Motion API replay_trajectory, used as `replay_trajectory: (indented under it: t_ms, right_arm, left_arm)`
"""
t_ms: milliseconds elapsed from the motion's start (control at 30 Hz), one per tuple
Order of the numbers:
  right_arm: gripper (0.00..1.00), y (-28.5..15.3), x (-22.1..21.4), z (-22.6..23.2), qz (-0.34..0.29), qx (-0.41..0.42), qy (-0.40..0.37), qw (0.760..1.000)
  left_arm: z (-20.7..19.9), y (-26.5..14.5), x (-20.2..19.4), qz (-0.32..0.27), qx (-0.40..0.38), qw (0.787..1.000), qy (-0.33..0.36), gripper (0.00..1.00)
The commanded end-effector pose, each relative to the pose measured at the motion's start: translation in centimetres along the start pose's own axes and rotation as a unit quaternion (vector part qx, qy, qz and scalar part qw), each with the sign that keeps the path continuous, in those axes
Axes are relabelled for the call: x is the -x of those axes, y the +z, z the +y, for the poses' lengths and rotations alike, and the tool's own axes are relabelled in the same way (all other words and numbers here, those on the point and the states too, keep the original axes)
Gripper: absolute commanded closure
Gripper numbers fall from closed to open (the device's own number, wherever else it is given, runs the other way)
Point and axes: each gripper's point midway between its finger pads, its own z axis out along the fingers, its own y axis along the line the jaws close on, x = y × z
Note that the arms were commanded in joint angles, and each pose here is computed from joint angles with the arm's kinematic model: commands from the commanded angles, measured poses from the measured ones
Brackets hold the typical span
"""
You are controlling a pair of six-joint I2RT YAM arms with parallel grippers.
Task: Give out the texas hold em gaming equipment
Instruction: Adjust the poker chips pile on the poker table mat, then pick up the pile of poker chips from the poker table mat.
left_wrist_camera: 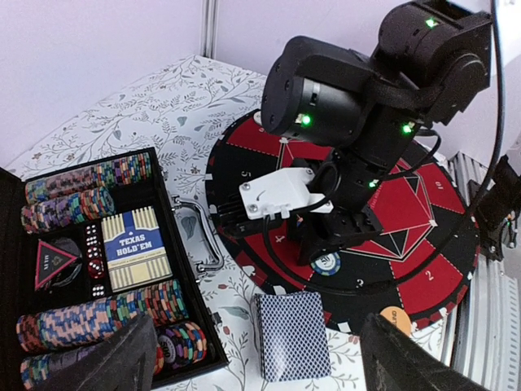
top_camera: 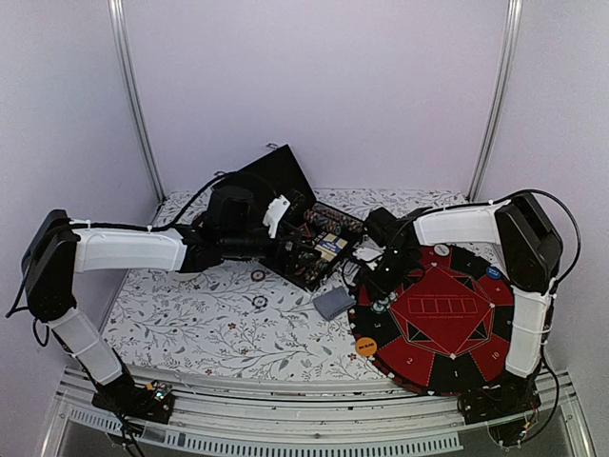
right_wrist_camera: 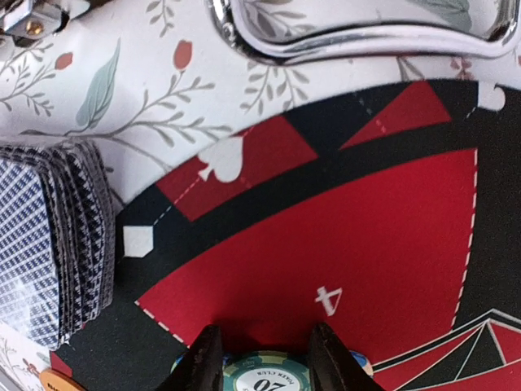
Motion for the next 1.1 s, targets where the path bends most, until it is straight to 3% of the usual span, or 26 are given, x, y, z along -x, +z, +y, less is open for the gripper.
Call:
replay_trajectory:
  t_ms: [0,67,200,267,333,800,1067]
  right_arm:
    - [0.58,-0.6,-2.4,1.3,0.033,0.013,0.002,0.999]
    - [0.54,-1.3,-1.8,1.5,0.016,0.015,0.0,1.0]
    - [0.37,-3.0,-0.7,0.9,-0.023,-0.006,-0.003,1.0]
    - [0.24,-3.5,-0.7,0.5,-0.029,-0.02,0.0,0.999]
    - [0.2,-3.7,-1.0,0.6,-0.03,-0.018,0.001,0.999]
    - [0.24,-0.6,-3.5,2.9,-0.001,0.033,-0.001,0.999]
    - [0.45,0.4,-4.3,4.4,0.024,0.016,-0.027,0.999]
  left_arm:
    - [0.8,-0.2,-0.7,0.009,0.009,1.0,0.0,0.11]
    - [0.7,-0.1,-0.7,0.01,0.008,1.0,0.0,0.11]
    - [0.7,-0.2,-0.8,0.012,0.007,1.0,0.0,0.11]
    - [0.8,-0.2,-0.9,0.014,0.008,1.0,0.0,0.11]
    - [0.8,-0.3,-1.0,0.015,0.009,1.0,0.001,0.11]
    - [1.0,-0.5,-1.3,0.02,0.013,1.0,0.004,0.11]
    - [1.8,-0.7,-1.3,0.021,0.026,0.999,0.001,0.11]
